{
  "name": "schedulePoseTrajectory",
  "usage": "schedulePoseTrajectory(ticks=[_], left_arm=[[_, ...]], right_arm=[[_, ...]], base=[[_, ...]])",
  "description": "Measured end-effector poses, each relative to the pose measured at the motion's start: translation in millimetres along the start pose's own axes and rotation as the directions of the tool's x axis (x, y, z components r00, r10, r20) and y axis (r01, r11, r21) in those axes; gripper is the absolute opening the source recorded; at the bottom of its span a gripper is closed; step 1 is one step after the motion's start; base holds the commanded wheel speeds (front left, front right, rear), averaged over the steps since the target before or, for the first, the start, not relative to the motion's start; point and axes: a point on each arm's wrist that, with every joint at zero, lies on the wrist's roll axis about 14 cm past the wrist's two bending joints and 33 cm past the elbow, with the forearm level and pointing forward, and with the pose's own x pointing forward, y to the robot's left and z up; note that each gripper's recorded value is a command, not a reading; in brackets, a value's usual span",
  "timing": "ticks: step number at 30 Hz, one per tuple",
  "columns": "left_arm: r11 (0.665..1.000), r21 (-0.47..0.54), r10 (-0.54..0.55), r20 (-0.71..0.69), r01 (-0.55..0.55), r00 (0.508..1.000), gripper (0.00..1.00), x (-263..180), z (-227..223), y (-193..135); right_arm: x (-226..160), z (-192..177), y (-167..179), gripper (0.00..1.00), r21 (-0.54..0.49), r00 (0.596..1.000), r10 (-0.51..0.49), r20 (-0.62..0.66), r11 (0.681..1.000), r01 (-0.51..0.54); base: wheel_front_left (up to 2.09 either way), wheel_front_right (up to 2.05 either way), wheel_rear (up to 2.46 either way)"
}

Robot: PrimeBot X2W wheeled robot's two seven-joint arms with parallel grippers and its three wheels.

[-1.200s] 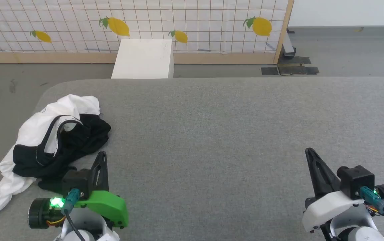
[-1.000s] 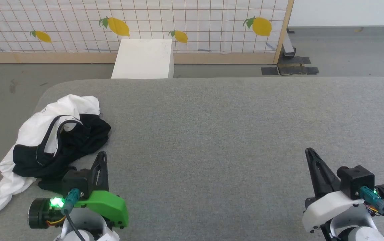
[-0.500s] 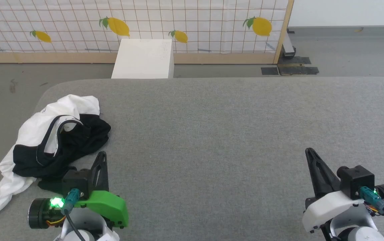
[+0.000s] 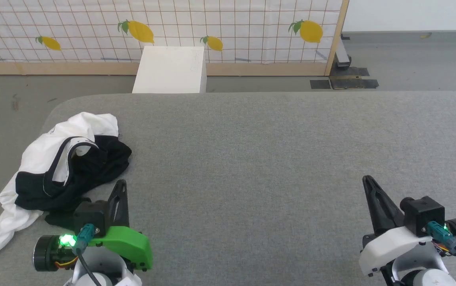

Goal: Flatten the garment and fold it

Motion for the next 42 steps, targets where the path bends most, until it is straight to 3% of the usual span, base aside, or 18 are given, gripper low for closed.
schedulePoseTrajectory(ticks=[7, 8, 27, 42], left_arm=[[1.000, 0.000, 0.000, 0.000, 0.000, 1.000, 0.00, 0.0, 0.0, 0.0], [1.000, 0.000, 0.000, 0.000, 0.000, 1.000, 1.00, 0.0, 0.0, -0.1], [0.999, -0.033, 0.012, 0.007, -0.012, 1.000, 1.00, -5.1, -2.0, 3.8], [0.989, -0.069, 0.135, 0.028, -0.133, 0.990, 1.00, -26.9, -1.1, 40.6]], right_arm=[[0.0, 0.0, 0.0, 0.00, 0.000, 1.000, 0.000, 0.000, 1.000, 0.000], [0.0, 0.0, 0.0, 1.00, 0.000, 1.000, 0.000, 0.000, 1.000, 0.000], [5.2, 1.8, 8.6, 1.00, 0.011, 1.000, 0.028, 0.012, 1.000, -0.028], [23.3, 3.6, 48.1, 1.00, 0.020, 0.989, 0.148, 0.025, 0.989, -0.149]], base=[[0.00, 0.00, 0.00], [0.00, 0.00, 0.00], [0.00, 0.00, 0.00], [0.00, 0.00, 0.00]])
